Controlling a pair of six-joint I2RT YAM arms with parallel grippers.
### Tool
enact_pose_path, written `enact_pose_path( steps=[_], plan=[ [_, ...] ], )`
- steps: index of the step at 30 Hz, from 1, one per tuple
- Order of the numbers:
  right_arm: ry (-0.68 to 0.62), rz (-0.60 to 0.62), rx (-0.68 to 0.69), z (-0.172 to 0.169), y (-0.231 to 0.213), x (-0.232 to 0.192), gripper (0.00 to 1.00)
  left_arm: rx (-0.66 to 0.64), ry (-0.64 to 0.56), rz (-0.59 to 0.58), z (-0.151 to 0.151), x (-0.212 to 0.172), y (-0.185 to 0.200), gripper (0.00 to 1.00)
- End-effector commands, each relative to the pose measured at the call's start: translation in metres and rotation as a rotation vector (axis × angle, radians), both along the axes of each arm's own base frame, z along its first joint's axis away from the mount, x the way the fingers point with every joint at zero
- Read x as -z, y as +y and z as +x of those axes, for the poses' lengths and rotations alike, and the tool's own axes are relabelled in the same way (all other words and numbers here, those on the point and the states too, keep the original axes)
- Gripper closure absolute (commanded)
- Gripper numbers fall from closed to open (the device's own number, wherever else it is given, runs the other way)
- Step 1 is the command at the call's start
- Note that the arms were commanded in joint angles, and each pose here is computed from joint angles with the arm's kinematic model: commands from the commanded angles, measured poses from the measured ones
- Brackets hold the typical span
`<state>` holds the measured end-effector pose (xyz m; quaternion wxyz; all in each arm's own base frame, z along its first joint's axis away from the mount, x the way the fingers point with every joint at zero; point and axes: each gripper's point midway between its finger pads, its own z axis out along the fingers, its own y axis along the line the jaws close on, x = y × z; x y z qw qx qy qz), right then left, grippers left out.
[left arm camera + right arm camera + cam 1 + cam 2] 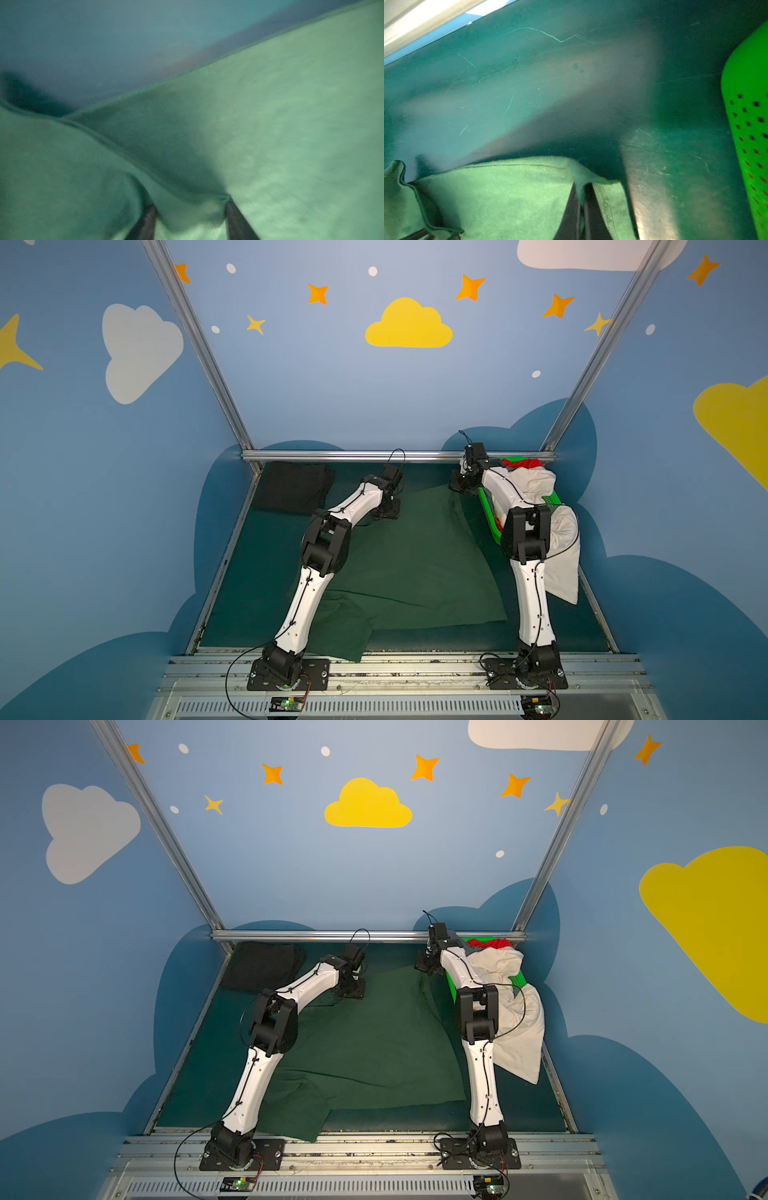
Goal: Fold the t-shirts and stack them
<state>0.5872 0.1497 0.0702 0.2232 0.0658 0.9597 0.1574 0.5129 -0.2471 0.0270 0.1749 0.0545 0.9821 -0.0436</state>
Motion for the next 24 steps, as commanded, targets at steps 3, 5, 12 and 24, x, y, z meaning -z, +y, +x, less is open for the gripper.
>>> enact_pose_path(
  steps=[3,5,12,24],
  plan=[
    [0.0,0.01,0.016,-0.002,-0.008,-0.009,1.0,-0.068,0.059,0.064,0.002,0.007,0.025,0.96],
    [-0.004,0.007,0.021,-0.001,-0.011,-0.01,1.0,-0.101,0.043,0.033,0.01,-0.001,0.031,0.96],
    [-0.014,-0.014,0.032,-0.001,-0.021,-0.016,1.0,-0.172,-0.061,-0.01,0.039,-0.048,0.067,0.96],
    [-0.014,-0.047,0.063,0.0,-0.04,-0.017,1.0,-0.198,-0.273,-0.142,0.11,-0.114,0.132,0.96]
  ],
)
